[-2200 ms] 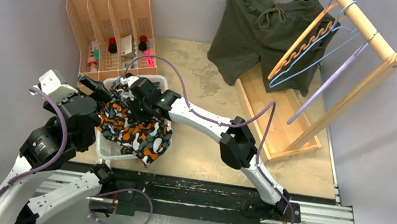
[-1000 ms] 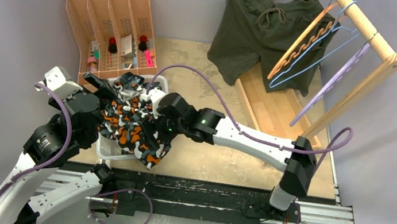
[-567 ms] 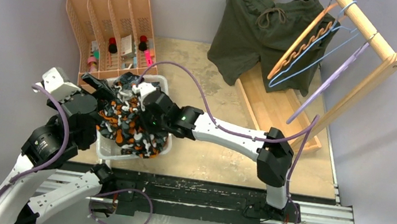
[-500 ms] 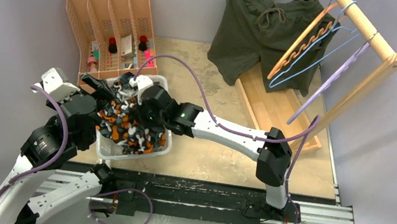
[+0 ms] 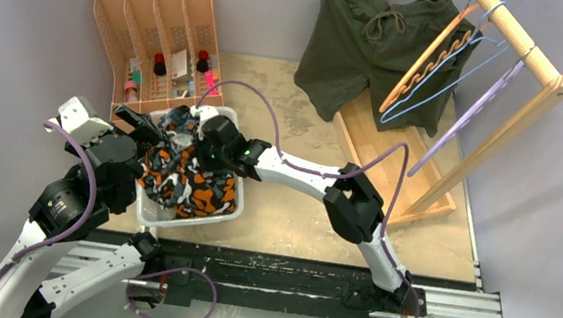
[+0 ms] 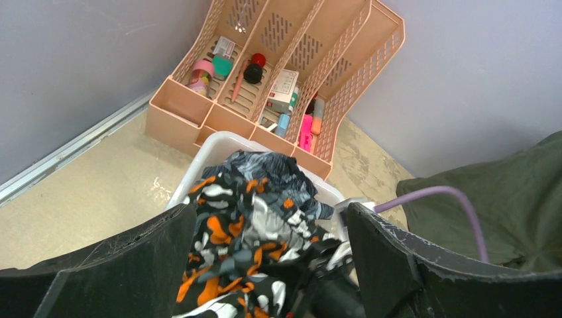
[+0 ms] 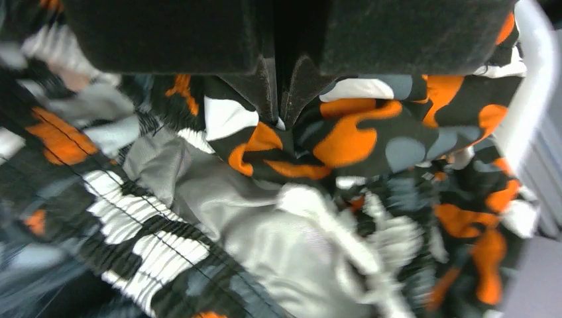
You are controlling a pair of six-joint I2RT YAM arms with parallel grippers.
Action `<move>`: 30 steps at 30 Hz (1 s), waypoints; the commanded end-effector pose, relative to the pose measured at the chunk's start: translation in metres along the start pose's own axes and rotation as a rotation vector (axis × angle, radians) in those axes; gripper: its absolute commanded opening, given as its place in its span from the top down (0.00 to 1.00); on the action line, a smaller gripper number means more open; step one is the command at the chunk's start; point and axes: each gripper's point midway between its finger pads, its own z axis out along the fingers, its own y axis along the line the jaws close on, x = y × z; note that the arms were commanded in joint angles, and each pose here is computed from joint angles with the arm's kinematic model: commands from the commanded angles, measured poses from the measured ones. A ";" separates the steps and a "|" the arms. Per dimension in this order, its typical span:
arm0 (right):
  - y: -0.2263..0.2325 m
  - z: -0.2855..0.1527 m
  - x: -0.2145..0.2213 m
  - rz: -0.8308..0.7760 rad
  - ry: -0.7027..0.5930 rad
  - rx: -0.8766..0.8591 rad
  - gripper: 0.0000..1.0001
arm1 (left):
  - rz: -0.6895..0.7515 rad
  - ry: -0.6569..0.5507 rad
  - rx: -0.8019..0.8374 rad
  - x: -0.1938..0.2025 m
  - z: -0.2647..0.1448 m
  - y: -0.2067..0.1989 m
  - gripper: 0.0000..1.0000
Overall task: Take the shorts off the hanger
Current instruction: Place the shorts in the basket.
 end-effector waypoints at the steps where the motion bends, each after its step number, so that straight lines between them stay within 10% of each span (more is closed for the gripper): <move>1: -0.002 0.002 0.047 -0.023 0.109 0.010 1.00 | -0.007 -0.026 -0.006 -0.007 0.001 0.000 0.17; 6: -0.021 0.000 0.060 -0.056 0.197 0.118 0.99 | -0.002 -0.010 0.004 -0.001 0.003 -0.005 0.17; 19: 0.030 -0.097 -0.072 -0.090 -0.132 -0.006 0.61 | 0.000 -0.005 0.010 0.000 0.003 -0.008 0.17; 30: 0.064 -0.136 -0.057 -0.073 -0.196 -0.212 0.64 | 0.006 -0.008 0.007 -0.001 0.004 -0.009 0.17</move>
